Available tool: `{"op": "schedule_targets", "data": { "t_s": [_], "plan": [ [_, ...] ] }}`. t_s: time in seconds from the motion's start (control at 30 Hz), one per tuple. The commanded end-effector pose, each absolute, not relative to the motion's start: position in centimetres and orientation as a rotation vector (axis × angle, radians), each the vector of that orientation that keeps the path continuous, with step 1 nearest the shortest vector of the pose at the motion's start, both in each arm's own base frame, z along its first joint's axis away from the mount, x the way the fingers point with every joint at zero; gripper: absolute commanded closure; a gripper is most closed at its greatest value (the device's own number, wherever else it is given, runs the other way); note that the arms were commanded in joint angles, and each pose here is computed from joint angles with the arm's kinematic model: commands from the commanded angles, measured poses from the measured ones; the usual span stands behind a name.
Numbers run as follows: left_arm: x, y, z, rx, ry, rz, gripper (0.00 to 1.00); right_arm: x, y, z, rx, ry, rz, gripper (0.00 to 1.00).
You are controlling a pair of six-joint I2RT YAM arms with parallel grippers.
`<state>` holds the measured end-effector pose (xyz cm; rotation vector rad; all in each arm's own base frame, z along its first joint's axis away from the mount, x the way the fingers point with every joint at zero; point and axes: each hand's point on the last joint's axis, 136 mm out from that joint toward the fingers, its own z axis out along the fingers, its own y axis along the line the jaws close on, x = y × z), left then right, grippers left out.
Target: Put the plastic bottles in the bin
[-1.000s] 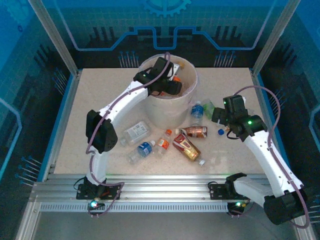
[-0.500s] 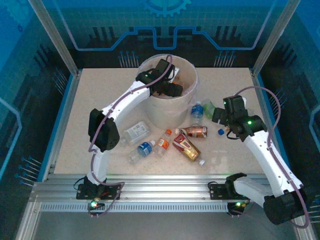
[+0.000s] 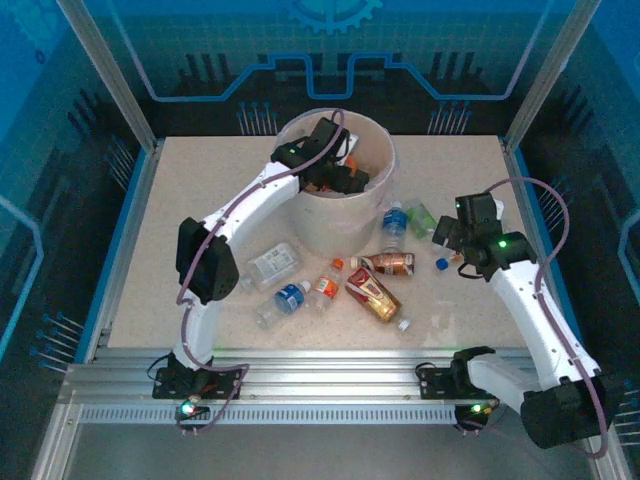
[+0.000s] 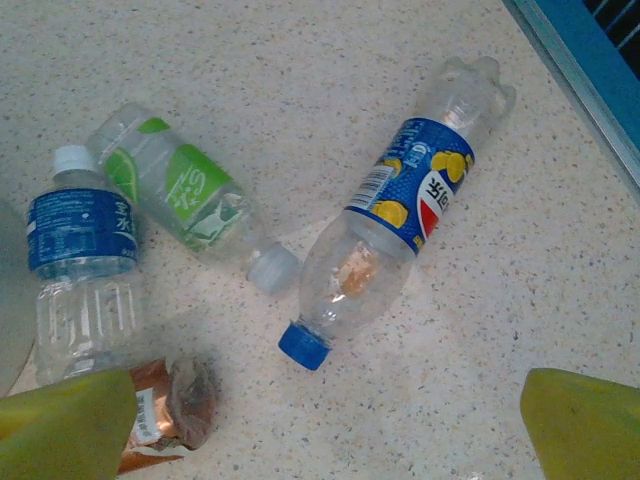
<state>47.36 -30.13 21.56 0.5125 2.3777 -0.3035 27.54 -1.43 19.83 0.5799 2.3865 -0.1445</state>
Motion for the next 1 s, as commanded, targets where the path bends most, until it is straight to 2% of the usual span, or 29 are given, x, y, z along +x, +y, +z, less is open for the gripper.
{"op": "schedule_targets", "data": {
  "t_s": [0.0,0.5,0.73,0.97],
  "plan": [
    [46.2,-29.4,28.4,0.465,2.256,-0.340,0.01,28.1,-1.4,19.1,0.623,2.390,-0.083,0.00],
    [41.7,-25.9,37.5,0.354,2.008,-0.419,0.01,28.8,-3.7,17.3,0.714,2.431,-0.056,0.00],
    [38.5,-21.3,40.5,0.212,1.831,-0.383,0.01,29.4,-5.6,16.9,0.780,2.434,-0.040,0.00],
    [35.3,-16.1,41.3,0.054,1.683,-0.311,0.01,30.4,-7.5,15.9,0.865,2.448,-0.015,0.00]
  ]
}}
